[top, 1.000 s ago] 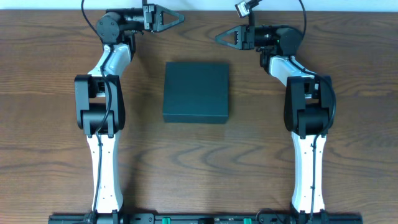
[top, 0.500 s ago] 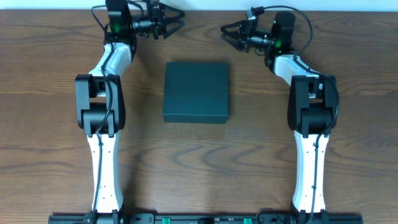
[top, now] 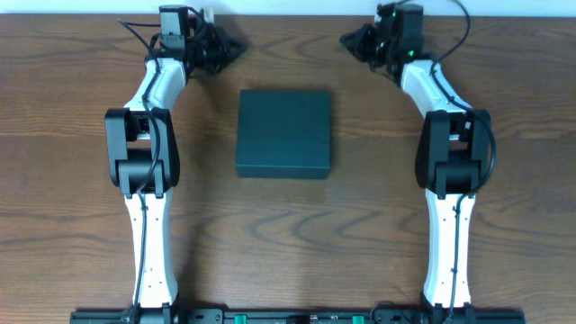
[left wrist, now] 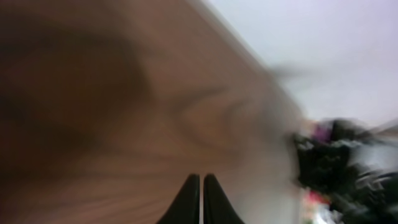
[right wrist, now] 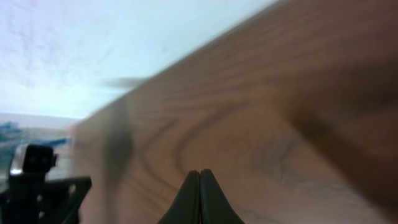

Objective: Pack container

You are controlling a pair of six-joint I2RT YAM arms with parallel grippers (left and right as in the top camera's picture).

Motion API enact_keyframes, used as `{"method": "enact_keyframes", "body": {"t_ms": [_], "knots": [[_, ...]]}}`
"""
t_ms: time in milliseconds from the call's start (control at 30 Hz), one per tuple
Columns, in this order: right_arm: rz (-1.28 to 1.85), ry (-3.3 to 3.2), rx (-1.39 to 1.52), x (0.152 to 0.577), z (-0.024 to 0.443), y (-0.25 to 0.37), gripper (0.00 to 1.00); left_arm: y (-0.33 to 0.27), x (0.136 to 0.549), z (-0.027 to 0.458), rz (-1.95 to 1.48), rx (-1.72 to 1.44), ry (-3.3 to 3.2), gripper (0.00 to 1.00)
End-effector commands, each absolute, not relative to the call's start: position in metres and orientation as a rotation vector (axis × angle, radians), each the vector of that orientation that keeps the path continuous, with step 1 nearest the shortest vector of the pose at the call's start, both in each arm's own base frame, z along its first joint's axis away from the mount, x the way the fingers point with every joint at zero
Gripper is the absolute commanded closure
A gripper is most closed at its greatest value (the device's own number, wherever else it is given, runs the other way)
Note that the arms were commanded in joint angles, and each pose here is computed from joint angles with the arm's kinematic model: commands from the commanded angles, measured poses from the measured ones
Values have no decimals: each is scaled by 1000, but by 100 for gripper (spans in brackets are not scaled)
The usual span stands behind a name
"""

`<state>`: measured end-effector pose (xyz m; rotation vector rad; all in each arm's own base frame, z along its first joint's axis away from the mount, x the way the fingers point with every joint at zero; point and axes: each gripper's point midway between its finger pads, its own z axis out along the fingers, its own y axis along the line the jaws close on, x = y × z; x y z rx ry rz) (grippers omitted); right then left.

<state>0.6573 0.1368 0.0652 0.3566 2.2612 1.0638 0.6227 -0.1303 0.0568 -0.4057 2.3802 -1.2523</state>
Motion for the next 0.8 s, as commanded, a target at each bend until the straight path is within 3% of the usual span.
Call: {"method": "enact_keyframes", "body": {"t_ms": [0, 133, 367, 500, 767], "knots": [[816, 2183, 150, 680, 108, 119, 98, -120, 640, 108, -867, -75, 2338, 94], [748, 2190, 103, 680, 153, 112, 98, -122, 622, 172, -660, 96, 2361, 95], [610, 2210, -22, 644, 241, 107, 98, -121, 541, 274, -549, 296, 2389, 94], [532, 2234, -79, 599, 294, 101, 98, -120, 478, 320, -371, 419, 2414, 94], [349, 2207, -171, 509, 385, 111, 98, -157, 360, 417, -389, 649, 2231, 94]]}}
